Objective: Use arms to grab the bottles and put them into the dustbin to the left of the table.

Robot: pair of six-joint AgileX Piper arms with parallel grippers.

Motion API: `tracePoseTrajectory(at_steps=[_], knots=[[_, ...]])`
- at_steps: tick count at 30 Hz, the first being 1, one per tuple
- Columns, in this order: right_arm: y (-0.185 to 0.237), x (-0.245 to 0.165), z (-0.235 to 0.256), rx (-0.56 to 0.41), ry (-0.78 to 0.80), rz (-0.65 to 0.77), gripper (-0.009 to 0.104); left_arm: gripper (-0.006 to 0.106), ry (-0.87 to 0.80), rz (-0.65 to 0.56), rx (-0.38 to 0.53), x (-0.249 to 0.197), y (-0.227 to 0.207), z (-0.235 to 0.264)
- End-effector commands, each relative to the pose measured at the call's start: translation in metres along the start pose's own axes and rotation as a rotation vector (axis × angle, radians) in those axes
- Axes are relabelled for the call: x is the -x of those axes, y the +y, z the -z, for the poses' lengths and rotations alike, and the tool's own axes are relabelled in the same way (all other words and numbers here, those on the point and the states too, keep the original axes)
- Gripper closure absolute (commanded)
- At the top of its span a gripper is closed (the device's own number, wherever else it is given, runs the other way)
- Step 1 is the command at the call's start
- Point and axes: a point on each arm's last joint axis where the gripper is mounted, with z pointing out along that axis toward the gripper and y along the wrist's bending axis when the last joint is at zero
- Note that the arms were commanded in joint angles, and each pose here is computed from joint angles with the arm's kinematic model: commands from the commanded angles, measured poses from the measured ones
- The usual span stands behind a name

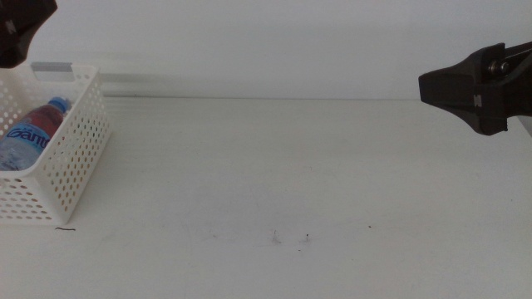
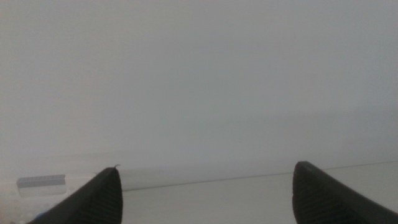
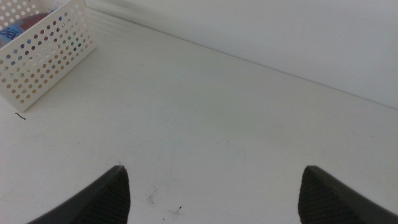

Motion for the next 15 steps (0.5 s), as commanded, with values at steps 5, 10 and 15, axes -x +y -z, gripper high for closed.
tracePoseTrajectory(at_steps=[5, 10, 15], knots=[[0.000, 0.003, 0.003, 0.001, -0.021, 0.009, 0.005, 0.007, -0.007, 0.013, -0.001, 0.000, 0.000, 0.001], [-0.008, -0.015, 0.001, -0.009, -0.013, -0.053, 0.005, 0.007, -0.007, 0.016, -0.002, -0.011, 0.000, 0.011], [-0.034, -0.049, 0.000, -0.093, -0.192, -0.155, 0.005, 0.007, 0.033, 0.023, 0.003, -0.064, 0.004, 0.033]])
